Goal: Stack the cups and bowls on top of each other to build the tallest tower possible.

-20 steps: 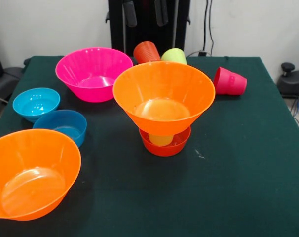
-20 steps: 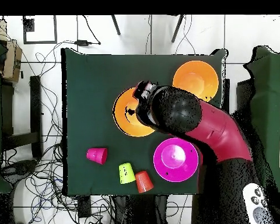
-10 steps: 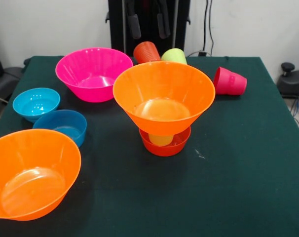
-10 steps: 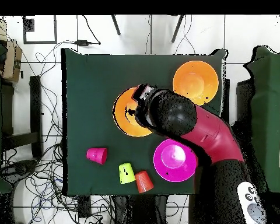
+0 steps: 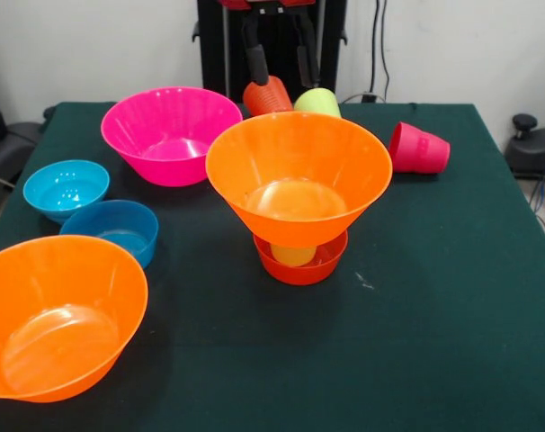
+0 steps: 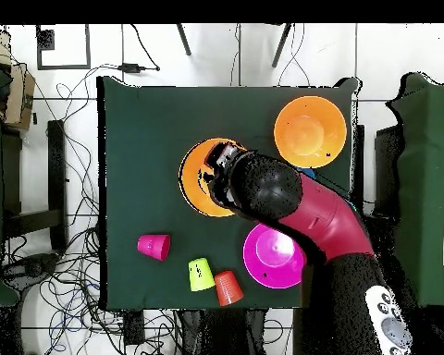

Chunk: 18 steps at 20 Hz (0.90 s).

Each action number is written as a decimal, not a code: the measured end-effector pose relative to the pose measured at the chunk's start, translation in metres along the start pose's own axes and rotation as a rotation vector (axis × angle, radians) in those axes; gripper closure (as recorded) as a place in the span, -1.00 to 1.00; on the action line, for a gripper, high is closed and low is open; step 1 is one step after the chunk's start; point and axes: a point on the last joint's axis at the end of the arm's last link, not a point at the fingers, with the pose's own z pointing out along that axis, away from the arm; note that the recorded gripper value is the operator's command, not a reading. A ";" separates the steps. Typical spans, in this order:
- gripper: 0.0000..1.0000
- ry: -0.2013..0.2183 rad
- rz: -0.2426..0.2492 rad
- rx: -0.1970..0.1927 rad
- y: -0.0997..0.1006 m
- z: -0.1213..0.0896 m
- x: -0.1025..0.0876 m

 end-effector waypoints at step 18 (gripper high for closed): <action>-1.00 0.059 0.029 0.006 -0.015 0.009 0.038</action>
